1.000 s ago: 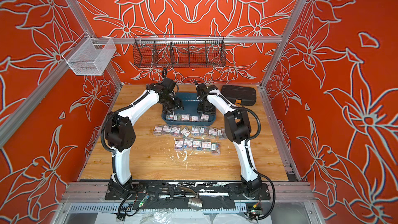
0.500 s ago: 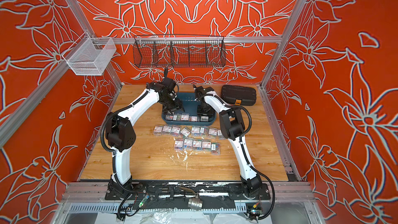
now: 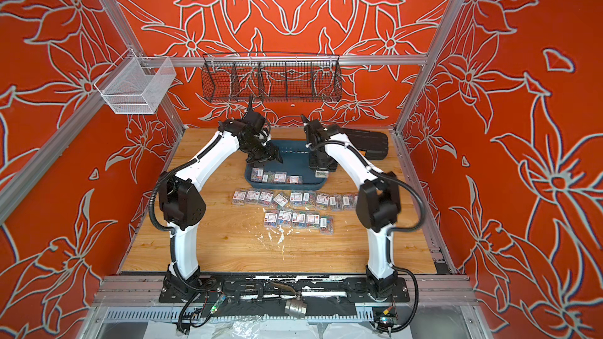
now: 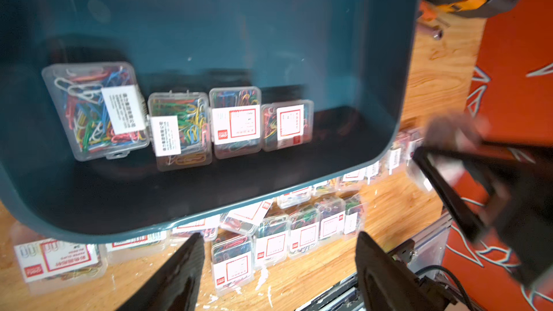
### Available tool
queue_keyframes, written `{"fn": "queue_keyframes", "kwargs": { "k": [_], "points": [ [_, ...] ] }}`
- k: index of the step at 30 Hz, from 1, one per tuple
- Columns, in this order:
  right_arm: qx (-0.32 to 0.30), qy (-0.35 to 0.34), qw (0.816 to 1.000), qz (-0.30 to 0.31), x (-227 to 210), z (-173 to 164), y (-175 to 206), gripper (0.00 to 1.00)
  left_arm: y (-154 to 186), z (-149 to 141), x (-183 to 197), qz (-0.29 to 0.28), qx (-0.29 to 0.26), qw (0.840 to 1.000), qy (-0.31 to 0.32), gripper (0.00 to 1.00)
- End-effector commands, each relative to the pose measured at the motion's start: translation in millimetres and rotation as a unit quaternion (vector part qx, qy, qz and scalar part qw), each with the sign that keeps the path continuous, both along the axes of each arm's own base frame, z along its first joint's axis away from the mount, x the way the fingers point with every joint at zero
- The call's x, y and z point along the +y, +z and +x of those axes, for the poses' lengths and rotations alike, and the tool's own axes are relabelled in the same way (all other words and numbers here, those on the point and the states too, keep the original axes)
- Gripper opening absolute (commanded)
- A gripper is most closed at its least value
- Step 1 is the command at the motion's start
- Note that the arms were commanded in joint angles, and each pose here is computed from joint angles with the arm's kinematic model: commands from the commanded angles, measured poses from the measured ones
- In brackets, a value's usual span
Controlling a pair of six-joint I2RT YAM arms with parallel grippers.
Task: Take the paper clips out of the storage box
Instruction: Pick up the boxed paper clips from the storage box.
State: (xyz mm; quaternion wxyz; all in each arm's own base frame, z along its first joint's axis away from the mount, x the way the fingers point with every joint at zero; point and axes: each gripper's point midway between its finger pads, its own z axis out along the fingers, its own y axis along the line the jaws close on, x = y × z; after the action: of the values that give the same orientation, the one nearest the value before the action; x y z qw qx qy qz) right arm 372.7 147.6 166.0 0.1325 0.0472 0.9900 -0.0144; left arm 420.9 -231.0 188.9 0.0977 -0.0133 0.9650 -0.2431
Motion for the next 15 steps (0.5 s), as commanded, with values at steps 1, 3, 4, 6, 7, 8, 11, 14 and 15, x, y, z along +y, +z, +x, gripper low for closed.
{"fn": "queue_keyframes", "kwargs": {
  "k": [1, 3, 4, 6, 7, 8, 11, 14, 15],
  "points": [
    [0.013, -0.01, 0.999, -0.052, -35, -48, -5, 0.36, 15, 5, -1, -0.019, -0.013, 1.0, 0.01, 0.78],
    [0.027, -0.021, 0.998, -0.06, -51, -79, -13, 0.36, 18, 7, -2, -0.025, -0.014, 0.999, 0.021, 0.78],
    [0.036, -0.027, 0.997, -0.063, -59, -96, -19, 0.36, 19, 9, -2, -0.029, -0.013, 0.999, 0.027, 0.78],
    [0.044, -0.038, 0.996, -0.061, -72, -125, -28, 0.36, 22, 9, -5, -0.041, -0.011, 0.999, 0.03, 0.78],
    [0.046, -0.044, 0.996, -0.061, -78, -139, -33, 0.36, 22, 9, -6, -0.044, -0.011, 0.999, 0.03, 0.78],
    [0.045, -0.051, 0.996, -0.059, -84, -152, -39, 0.36, 22, 9, -7, -0.046, -0.009, 0.998, 0.031, 0.78],
    [0.036, -0.061, 0.997, -0.038, -91, -174, -49, 0.38, 18, 6, -5, -0.043, 0.003, 0.998, 0.035, 0.77],
    [0.014, -0.057, 0.998, 0.007, -77, -169, -50, 0.42, 16, 1, -2, -0.04, 0.013, 0.998, 0.046, 0.77],
    [0.009, -0.058, 0.998, 0.01, -75, -165, -53, 0.42, 17, -2, -1, -0.04, 0.014, 0.998, 0.051, 0.77]
  ]
}}
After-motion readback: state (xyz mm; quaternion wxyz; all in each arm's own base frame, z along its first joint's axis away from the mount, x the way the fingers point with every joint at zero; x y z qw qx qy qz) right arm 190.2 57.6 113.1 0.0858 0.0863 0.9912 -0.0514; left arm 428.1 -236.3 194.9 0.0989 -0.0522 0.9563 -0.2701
